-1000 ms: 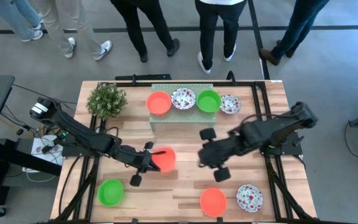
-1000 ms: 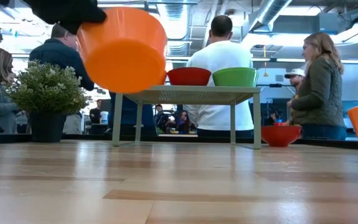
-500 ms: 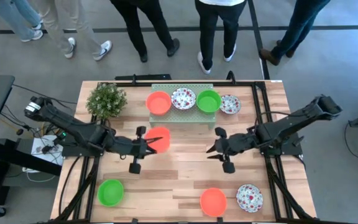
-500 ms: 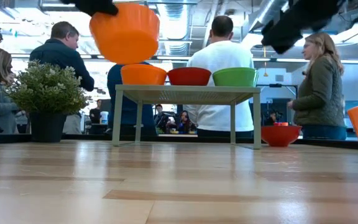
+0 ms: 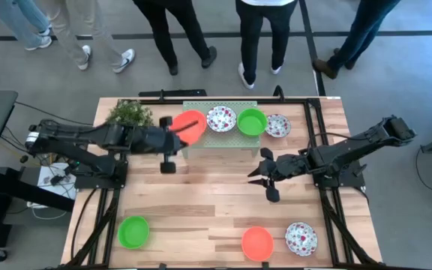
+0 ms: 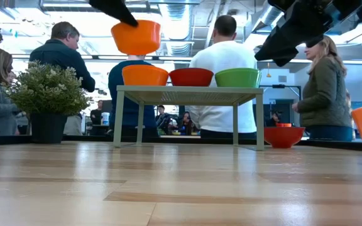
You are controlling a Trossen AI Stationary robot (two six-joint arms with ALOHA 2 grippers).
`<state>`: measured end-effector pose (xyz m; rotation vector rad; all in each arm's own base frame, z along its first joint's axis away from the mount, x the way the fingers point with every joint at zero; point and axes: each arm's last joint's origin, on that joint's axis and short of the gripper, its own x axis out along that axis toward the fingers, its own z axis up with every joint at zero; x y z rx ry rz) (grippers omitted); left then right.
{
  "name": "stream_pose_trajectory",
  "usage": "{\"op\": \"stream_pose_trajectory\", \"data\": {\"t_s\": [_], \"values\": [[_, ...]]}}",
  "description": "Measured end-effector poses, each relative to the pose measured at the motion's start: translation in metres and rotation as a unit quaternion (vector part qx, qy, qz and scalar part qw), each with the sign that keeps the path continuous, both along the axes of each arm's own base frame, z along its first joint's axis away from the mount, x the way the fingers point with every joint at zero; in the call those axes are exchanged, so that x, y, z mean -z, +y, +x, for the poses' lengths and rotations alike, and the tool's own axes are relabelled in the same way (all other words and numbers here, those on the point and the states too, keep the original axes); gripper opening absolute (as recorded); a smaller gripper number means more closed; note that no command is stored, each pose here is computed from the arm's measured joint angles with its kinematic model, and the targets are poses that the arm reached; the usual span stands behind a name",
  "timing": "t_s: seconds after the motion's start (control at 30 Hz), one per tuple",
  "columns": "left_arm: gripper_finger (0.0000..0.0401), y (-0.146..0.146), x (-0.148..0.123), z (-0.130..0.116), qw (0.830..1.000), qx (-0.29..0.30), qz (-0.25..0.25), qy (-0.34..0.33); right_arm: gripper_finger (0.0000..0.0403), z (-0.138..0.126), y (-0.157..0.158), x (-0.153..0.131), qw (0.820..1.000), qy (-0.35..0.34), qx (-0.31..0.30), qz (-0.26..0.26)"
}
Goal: Pick & Place Mini bowls
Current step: Stack the orange bowl onto the stacked orange bowls on the shelf
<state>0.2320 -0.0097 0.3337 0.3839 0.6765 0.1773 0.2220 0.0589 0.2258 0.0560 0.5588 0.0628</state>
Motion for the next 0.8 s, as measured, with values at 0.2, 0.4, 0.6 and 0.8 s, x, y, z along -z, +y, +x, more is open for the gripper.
{"op": "stream_pose_trajectory", "data": {"t_s": [0.2,0.4,0.6,0.8], "values": [[0.0009,0.043,0.001,-0.001,1.000,-0.022,-0.021,0.009,0.0102,0.001,-0.005,0.000,1.000,0.000,0.012,0.000],[0.0007,0.065,0.002,-0.003,0.998,-0.021,-0.064,0.004,0.0102,0.003,-0.012,0.000,1.000,0.000,0.024,-0.004],[0.0007,0.064,0.007,0.005,0.998,-0.013,-0.068,0.008,0.0102,0.004,-0.019,0.000,0.999,0.002,0.039,-0.004],[0.0008,0.066,0.019,0.018,0.997,-0.011,-0.066,0.026,0.0102,0.005,-0.024,0.000,0.999,0.002,0.049,-0.004]]}}
